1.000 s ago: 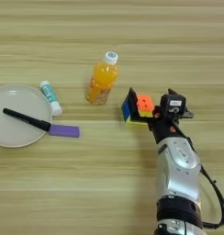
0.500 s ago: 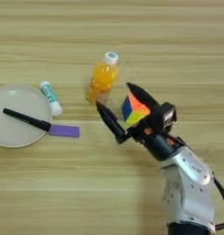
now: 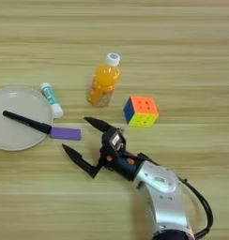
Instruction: Move the objects on the table
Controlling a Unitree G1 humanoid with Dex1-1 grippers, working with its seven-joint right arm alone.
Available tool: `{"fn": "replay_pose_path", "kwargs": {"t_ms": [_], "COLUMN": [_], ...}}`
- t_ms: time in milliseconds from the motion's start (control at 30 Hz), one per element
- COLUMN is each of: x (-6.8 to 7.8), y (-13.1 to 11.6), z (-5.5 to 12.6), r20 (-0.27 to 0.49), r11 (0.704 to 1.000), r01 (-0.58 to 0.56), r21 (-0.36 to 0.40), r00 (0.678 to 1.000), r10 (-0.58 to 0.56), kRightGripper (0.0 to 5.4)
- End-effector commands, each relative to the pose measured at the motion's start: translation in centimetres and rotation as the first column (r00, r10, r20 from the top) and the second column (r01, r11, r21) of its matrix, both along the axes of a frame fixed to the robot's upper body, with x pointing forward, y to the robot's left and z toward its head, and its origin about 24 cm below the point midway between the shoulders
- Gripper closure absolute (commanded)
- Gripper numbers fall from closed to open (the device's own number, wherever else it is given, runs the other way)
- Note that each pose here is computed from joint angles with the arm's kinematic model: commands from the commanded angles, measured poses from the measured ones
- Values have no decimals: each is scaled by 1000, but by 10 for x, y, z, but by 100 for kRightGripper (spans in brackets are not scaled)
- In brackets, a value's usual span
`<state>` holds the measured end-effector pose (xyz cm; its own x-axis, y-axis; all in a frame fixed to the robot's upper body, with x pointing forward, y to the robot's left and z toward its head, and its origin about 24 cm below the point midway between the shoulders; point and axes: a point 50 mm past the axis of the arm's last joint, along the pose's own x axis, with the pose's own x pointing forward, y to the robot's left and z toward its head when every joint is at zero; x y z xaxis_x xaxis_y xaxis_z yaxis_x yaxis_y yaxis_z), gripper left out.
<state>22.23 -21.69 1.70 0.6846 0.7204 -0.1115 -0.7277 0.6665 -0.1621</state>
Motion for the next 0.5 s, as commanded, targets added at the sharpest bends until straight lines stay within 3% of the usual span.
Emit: {"fn": "replay_pose_path", "kwargs": {"t_ms": [33,133,333,500], "x": [18,21,21,21], "y": [0,2,9,9], "z": [20,21,19,10], "r20": [106,114,4,-65], "r11": [997,989,994,995], "r01": [44,85,88,79], "r21": [-67,-119,-62,-64], "r00": [994,991,996,994], "r10": [-37,-71,-88,-83], "kRightGripper": [3,3,3,3]}}
